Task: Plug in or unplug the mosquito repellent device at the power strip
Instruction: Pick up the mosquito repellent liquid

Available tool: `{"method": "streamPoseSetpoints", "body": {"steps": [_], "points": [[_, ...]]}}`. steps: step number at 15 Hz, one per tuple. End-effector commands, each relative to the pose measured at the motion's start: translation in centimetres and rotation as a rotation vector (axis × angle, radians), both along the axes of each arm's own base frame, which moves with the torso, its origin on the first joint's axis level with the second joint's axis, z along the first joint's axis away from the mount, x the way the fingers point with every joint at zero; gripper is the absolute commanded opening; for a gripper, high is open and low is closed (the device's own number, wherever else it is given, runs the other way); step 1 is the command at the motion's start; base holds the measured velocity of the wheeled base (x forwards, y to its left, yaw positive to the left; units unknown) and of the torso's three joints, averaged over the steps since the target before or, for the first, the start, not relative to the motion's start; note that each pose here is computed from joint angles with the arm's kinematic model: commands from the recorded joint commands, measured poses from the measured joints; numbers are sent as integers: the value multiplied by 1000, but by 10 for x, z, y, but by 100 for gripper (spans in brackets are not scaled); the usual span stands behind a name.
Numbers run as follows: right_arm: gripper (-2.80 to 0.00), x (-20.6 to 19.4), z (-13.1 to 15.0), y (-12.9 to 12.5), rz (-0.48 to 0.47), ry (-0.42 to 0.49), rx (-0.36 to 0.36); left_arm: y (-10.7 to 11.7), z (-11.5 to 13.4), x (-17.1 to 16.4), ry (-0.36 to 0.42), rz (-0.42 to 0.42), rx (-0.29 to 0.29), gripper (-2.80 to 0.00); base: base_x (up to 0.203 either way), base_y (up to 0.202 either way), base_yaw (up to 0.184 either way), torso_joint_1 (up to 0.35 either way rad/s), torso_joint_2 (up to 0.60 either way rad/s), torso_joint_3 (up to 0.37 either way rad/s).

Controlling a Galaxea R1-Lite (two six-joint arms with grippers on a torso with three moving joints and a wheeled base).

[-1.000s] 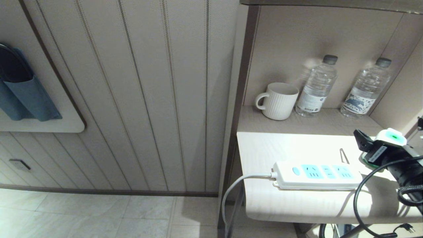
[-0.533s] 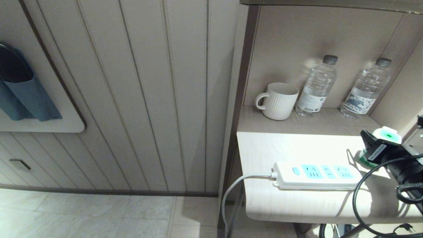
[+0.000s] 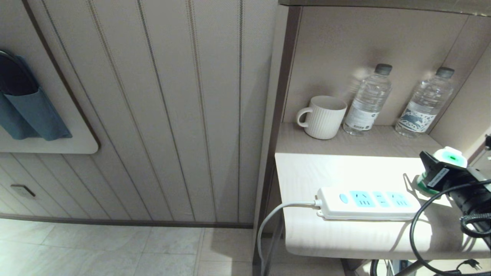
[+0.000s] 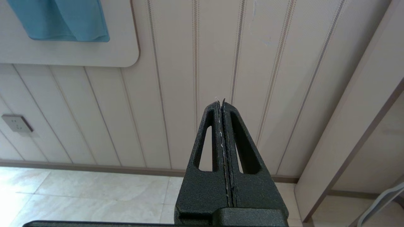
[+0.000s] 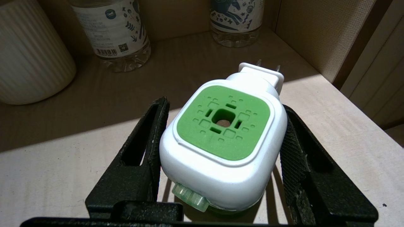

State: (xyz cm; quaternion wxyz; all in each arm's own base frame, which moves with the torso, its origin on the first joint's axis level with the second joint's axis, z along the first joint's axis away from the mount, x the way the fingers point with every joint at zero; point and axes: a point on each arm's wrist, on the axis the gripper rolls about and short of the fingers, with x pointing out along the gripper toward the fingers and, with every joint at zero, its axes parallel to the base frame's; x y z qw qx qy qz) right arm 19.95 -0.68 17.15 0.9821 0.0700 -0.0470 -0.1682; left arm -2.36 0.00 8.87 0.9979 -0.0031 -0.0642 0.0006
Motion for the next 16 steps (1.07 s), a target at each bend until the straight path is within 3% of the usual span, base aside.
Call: {"method": "streamPoseSetpoints", "body": {"steps": [1, 3, 6, 9, 11, 13, 16], "points": [[-280, -2, 3, 0, -2, -12, 0, 0, 0, 0, -2, 0, 0, -280, 0, 0, 0, 0, 0, 0], [-280, -16, 17, 0, -4, -43, -4, 0, 0, 0, -2, 0, 0, -280, 0, 0, 0, 0, 0, 0], [-280, -30, 28, -1, -4, 89, -6, 0, 0, 0, -2, 0, 0, -280, 0, 0, 0, 0, 0, 0], [-280, -38, 40, -2, -2, 159, -1, 0, 0, 0, -2, 0, 0, -280, 0, 0, 0, 0, 0, 0], [-280, -40, 43, -1, 53, 187, 41, 0, 0, 0, -2, 0, 0, -280, 0, 0, 0, 0, 0, 0], [-280, -40, 48, 1, 186, 217, 106, 0, 0, 0, -2, 0, 0, -280, 0, 0, 0, 0, 0, 0], [-280, -37, 53, 2, 220, 217, 124, 0, 0, 0, -2, 0, 0, -280, 0, 0, 0, 0, 0, 0]]}}
